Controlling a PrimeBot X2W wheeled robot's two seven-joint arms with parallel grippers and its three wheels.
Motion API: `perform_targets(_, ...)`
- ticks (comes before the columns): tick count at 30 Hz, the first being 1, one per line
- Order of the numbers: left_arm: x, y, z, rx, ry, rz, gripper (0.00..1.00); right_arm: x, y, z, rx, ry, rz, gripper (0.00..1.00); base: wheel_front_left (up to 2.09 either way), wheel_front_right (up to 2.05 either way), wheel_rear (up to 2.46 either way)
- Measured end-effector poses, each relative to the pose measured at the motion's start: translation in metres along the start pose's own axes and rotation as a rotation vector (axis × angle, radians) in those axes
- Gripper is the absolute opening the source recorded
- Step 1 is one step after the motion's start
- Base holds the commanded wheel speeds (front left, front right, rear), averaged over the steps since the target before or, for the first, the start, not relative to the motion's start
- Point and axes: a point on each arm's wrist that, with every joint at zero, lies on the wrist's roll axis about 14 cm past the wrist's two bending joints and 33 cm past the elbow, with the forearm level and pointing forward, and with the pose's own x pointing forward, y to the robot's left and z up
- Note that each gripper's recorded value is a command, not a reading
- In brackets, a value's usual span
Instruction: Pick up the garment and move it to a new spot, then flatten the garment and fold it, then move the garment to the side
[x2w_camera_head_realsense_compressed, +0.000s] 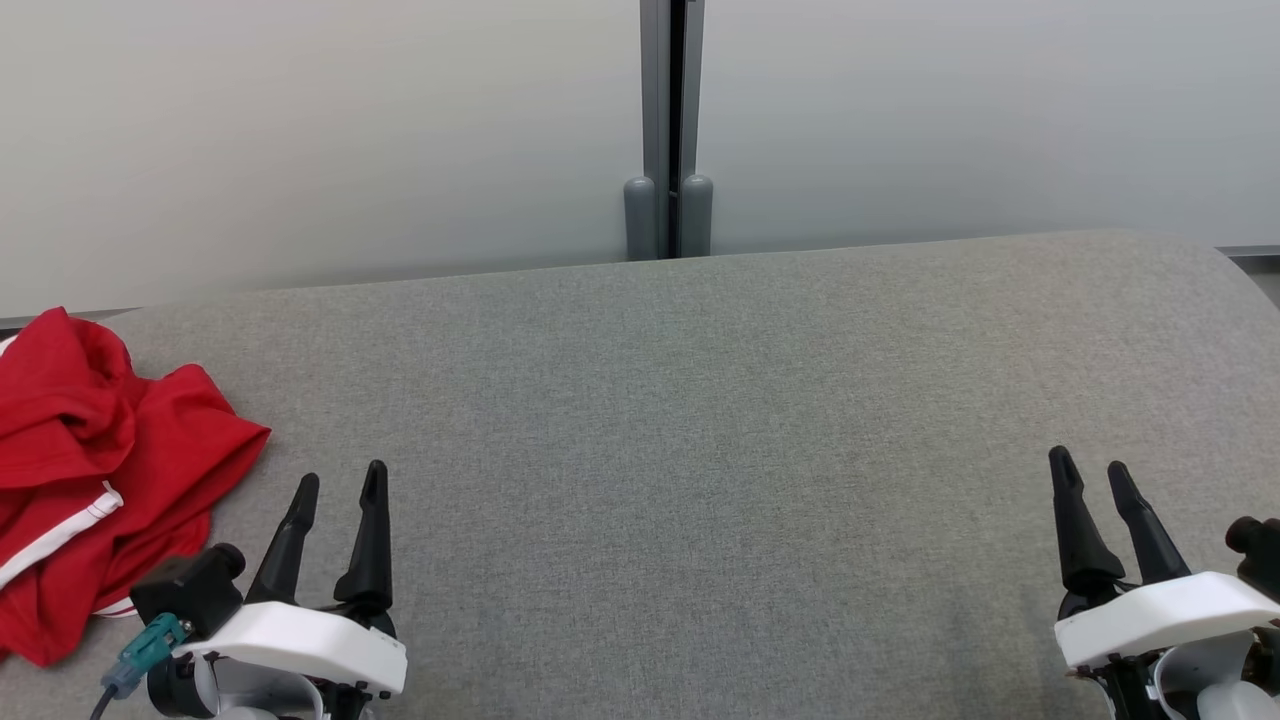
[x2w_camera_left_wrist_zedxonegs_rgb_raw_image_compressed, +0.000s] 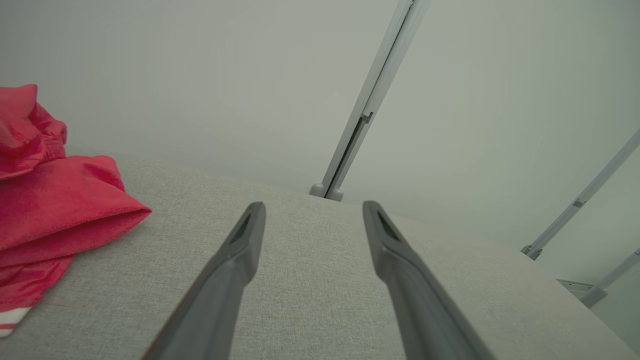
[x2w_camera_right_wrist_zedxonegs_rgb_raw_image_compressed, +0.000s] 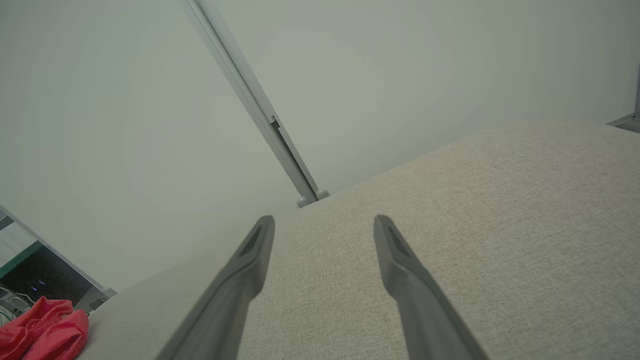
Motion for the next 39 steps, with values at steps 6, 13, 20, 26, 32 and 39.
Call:
perform_targets(6, -0.001, 0.003, -0.004, 0.059, 0.009, 0.011, 1.0, -0.001, 0.002, -0.003, -0.068, 0.014, 0.009, 1.0, 0.0, 0.0, 0.0)
perform_targets(13, -0.003, 0.005, -0.006, 0.126, 0.009, 0.02, 1.0, -0.001, 0.005, -0.003, -0.153, 0.014, 0.023, 1.0, 0.0, 0.0, 0.0)
perform_targets(20, -0.004, 0.006, -0.005, 0.192, 0.001, 0.023, 1.0, -0.002, 0.009, -0.001, -0.214, 0.006, 0.037, 1.0, 0.0, 0.0, 0.0)
perform_targets(26, -0.005, 0.006, -0.006, 0.239, -0.003, 0.02, 1.0, -0.004, 0.012, -0.002, -0.253, 0.006, 0.049, 1.0, 0.0, 0.0, 0.0)
perform_targets(32, -0.006, 0.007, -0.007, 0.291, -0.002, 0.012, 1.0, -0.006, 0.014, -0.005, -0.301, 0.016, 0.062, 1.0, 0.0, 0.0, 0.0)
perform_targets(39, -0.006, 0.005, -0.006, 0.347, -0.012, 0.001, 1.0, -0.008, 0.015, -0.006, -0.339, 0.017, 0.066, 1.0, 0.0, 0.0, 0.0)
